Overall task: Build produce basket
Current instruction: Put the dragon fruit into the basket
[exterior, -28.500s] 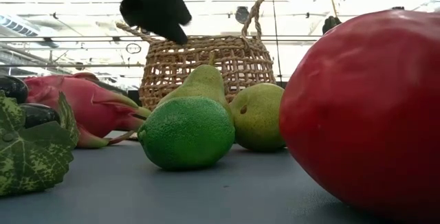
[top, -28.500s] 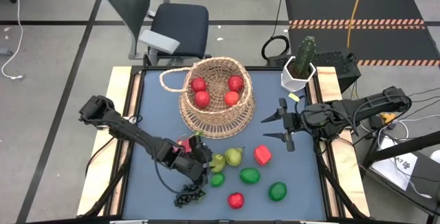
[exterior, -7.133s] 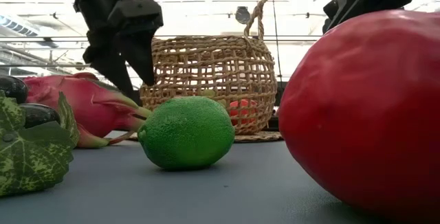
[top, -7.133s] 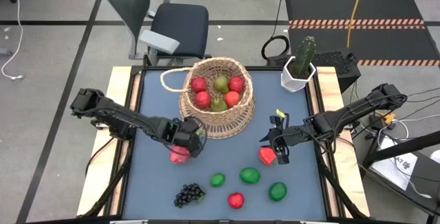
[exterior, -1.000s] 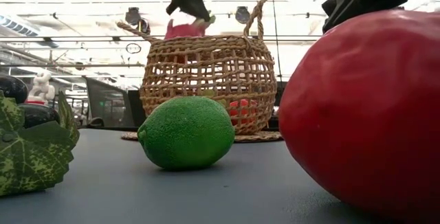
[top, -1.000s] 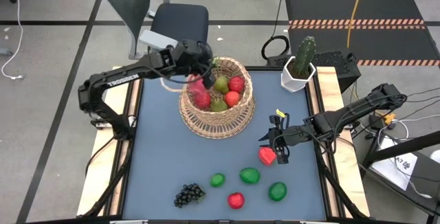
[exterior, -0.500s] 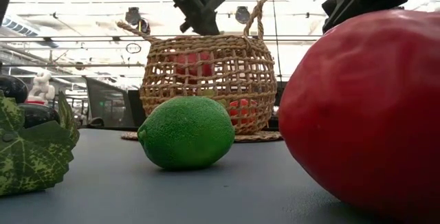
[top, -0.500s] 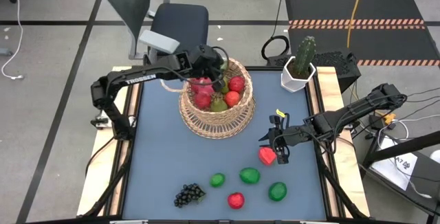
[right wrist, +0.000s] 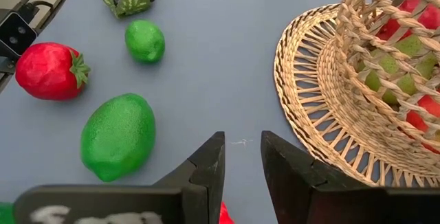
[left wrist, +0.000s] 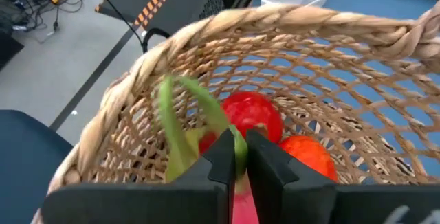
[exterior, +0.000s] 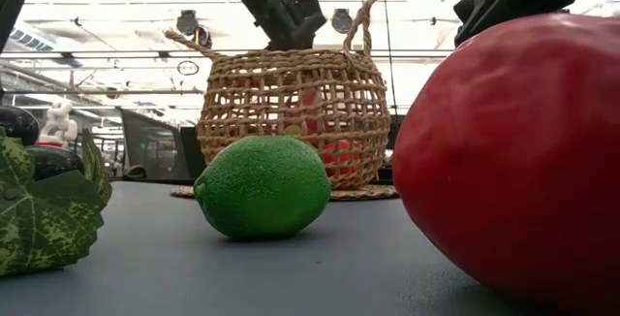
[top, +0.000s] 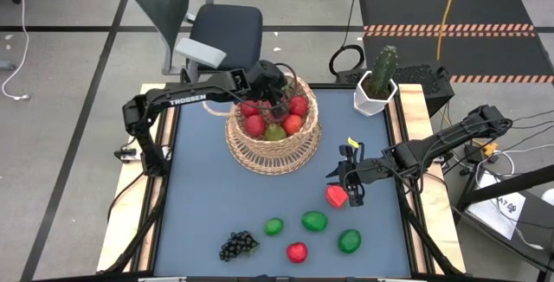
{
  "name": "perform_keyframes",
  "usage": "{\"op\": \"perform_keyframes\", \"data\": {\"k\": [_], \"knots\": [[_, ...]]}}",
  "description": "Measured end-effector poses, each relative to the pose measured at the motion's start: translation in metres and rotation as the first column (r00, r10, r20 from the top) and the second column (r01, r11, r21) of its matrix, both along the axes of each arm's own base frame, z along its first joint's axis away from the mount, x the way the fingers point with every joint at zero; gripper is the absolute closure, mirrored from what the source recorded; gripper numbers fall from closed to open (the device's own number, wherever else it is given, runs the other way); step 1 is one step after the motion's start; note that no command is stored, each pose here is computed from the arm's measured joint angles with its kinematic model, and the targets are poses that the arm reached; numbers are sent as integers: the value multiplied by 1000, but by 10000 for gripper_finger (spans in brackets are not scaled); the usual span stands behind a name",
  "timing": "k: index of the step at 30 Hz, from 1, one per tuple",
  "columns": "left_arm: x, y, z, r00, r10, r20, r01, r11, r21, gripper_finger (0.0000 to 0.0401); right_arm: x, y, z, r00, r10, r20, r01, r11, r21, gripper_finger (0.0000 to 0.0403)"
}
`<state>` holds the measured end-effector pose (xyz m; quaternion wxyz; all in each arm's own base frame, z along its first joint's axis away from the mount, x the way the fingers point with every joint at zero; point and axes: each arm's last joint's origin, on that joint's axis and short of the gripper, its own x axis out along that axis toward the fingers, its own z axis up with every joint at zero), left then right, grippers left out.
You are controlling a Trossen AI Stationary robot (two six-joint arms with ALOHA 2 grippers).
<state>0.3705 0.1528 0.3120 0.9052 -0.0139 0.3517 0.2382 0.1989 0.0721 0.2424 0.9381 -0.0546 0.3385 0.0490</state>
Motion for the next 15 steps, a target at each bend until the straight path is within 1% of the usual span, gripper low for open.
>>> {"op": "perform_keyframes", "data": {"k": [4, 8, 15], "knots": [[0, 0, 0, 1000, 4, -3, -4, 1000, -3, 367, 0, 0, 0, 1000, 0, 0, 0, 1000, 0, 312], [-3, -1, -3, 999, 7, -36, -8, 1000, -20, 366, 0, 0, 0, 1000, 0, 0, 0, 1000, 0, 312], [-8, -3, -9, 994, 36, -104, -44, 996, -78, 366, 0, 0, 0, 1000, 0, 0, 0, 1000, 0, 312]]}}
